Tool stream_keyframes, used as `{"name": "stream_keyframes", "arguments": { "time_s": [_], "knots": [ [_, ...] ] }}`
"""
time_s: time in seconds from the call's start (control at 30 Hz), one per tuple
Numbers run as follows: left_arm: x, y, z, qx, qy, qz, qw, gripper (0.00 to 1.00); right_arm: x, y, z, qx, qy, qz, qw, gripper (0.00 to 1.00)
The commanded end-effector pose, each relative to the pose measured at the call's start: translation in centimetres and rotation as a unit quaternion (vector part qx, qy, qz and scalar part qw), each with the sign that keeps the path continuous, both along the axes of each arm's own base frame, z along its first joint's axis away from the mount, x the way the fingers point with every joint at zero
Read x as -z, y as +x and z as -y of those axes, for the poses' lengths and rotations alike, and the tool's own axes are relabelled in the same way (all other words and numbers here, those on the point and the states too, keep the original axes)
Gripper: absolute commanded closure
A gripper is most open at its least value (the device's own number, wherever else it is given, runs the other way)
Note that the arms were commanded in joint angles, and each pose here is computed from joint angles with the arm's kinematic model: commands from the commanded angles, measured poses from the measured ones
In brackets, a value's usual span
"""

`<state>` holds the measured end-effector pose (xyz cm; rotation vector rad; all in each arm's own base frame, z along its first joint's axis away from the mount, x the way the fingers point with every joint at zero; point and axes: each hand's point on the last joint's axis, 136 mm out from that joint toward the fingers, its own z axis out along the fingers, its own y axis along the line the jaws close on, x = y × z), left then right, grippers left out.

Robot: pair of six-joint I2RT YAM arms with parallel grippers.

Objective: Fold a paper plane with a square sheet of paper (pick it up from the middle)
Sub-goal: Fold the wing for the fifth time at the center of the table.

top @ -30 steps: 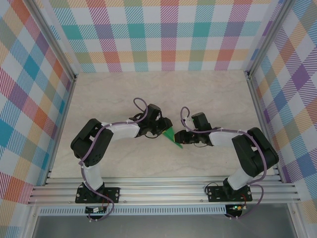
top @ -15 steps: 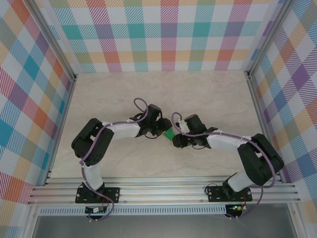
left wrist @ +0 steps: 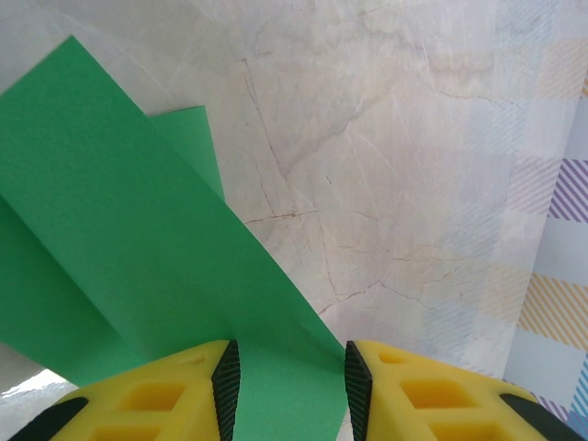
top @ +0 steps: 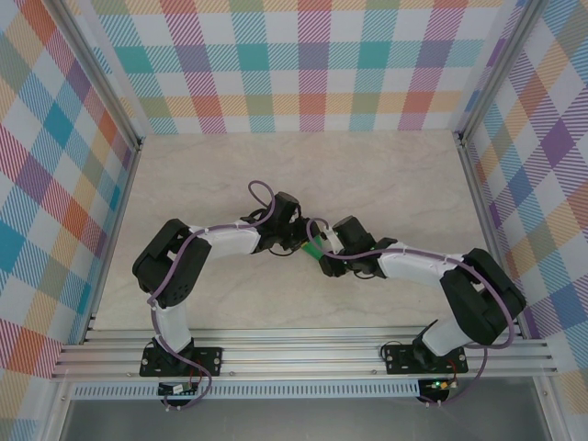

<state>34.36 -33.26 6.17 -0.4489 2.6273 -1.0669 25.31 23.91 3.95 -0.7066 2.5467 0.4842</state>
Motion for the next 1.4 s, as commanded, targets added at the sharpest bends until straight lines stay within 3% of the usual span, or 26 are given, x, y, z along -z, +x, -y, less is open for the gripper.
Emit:
{"name": "stream_keyframes", "arguments": {
  "time_s": [0.0, 0.3, 0.53, 0.73, 0.8, 1.1, 1.37],
  "knots": [
    [-0.1, 0.2, 0.5, 0.007, 0.005, 0.004, 1.000, 0.62, -0.1, 0.3, -0.3, -0.014, -0.016, 0.012, 1.000, 0.68],
    [-0.2, 0.3, 0.6, 0.008, 0.003, 0.005, 1.000, 0.62, 0.6, 0.3, -0.6, -0.022, -0.031, 0.013, 0.999, 0.68],
    [-0.1, 0.2, 0.5, 0.009, 0.005, 0.003, 1.000, 0.63, 0.2, 0.3, -0.7, -0.022, -0.026, 0.016, 0.999, 0.80],
    [0.1, 0.0, 0.4, 0.008, 0.006, 0.002, 1.000, 0.63, 0.9, -0.2, -1.0, -0.022, -0.019, -0.003, 1.000, 1.00],
    [0.0, 0.0, 0.3, 0.007, 0.007, 0.001, 1.000, 0.63, 1.1, -0.3, -1.2, -0.019, -0.011, -0.012, 1.000, 1.00],
    [-0.5, -0.3, 0.1, 0.005, -0.002, 0.008, 1.000, 0.60, 1.2, -0.9, -3.2, 0.002, 0.069, -0.076, 0.995, 1.00],
    [-1.1, -0.7, -0.5, 0.000, -0.008, 0.017, 1.000, 0.54, 0.9, -0.8, -4.2, 0.030, 0.163, -0.145, 0.975, 1.00]
  ]
}}
